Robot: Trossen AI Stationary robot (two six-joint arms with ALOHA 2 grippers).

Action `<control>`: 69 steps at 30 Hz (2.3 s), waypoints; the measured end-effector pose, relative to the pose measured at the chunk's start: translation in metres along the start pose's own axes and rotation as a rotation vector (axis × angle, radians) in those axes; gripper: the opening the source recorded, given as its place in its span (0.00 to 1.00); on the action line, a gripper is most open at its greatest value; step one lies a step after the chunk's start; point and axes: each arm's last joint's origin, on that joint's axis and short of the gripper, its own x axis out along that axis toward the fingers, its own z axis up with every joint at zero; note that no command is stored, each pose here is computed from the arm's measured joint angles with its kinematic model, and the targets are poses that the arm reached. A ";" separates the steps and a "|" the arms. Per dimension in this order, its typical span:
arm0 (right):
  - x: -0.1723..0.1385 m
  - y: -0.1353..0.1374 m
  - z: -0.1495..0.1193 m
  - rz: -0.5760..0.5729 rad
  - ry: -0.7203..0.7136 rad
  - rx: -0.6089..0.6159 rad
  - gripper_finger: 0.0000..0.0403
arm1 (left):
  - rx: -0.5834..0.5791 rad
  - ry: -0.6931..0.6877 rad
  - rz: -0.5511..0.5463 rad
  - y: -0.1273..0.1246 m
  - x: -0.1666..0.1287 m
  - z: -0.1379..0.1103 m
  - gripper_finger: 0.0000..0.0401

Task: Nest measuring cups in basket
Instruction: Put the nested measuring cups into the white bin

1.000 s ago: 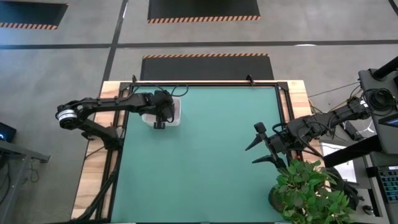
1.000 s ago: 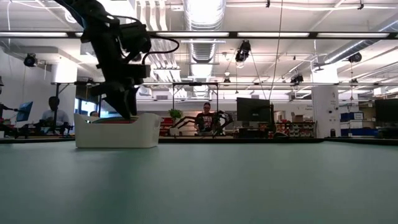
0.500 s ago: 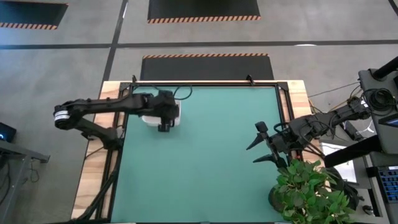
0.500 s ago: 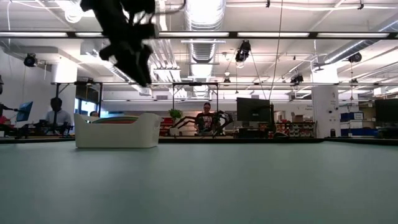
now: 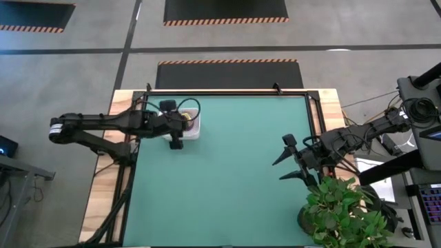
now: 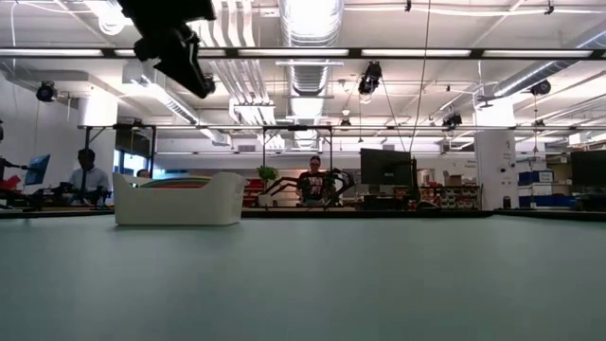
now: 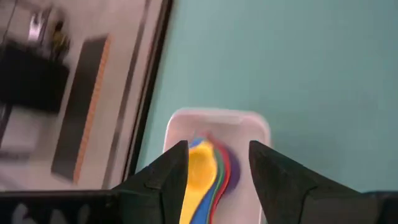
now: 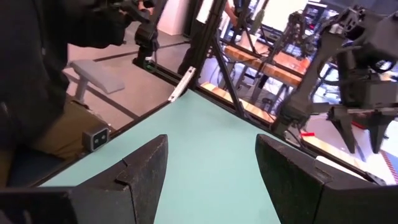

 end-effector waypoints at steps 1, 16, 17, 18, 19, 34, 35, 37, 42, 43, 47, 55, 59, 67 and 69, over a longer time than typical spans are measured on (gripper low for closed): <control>0.000 0.000 0.000 -0.010 0.003 0.000 0.57 | -0.024 0.023 0.012 0.003 0.001 -0.003 0.37; 0.000 0.000 0.000 -0.014 0.002 -0.001 0.57 | -0.408 0.319 -0.019 0.071 0.057 -0.057 0.02; 0.000 0.000 0.000 -0.014 0.002 -0.001 0.57 | -0.408 0.344 -0.019 0.071 0.062 -0.062 0.01; 0.000 0.000 0.000 -0.014 0.002 0.000 0.57 | -0.411 0.363 -0.018 0.071 0.066 -0.065 0.01; 0.000 0.000 0.000 -0.014 0.002 0.000 0.57 | -0.413 0.375 -0.017 0.071 0.070 -0.068 0.00; 0.000 0.000 0.000 -0.015 0.001 0.011 0.57 | -0.343 0.421 0.054 0.067 0.099 -0.075 0.00; 0.000 0.000 0.000 -0.015 0.000 0.011 0.57 | -0.342 0.424 0.053 0.067 0.099 -0.076 0.00; 0.000 0.000 0.000 -0.015 0.001 0.011 0.57 | -0.336 0.428 0.050 0.066 0.101 -0.077 0.00; 0.000 0.000 0.000 -0.015 0.001 0.011 0.57 | -0.332 0.451 0.042 0.060 0.106 -0.084 0.00; 0.000 0.000 0.000 -0.016 0.001 0.011 0.57 | -0.332 0.455 0.040 0.059 0.107 -0.086 0.00; 0.000 -0.001 0.000 -0.017 0.002 0.011 0.57 | -0.335 0.468 0.036 0.055 0.110 -0.091 0.00; 0.000 -0.001 0.000 -0.036 0.008 0.016 0.57 | -0.368 0.455 0.007 0.054 0.109 -0.088 0.00; 0.000 -0.001 0.000 -0.037 0.009 0.017 0.57 | -0.372 0.455 0.004 0.052 0.108 -0.088 0.00; 0.000 -0.001 0.000 -0.037 0.009 0.020 0.57 | -0.378 0.449 0.006 0.053 0.105 -0.087 0.00; 0.000 -0.001 0.000 -0.037 0.009 0.021 0.57 | -0.381 0.438 0.010 0.053 0.103 -0.087 0.00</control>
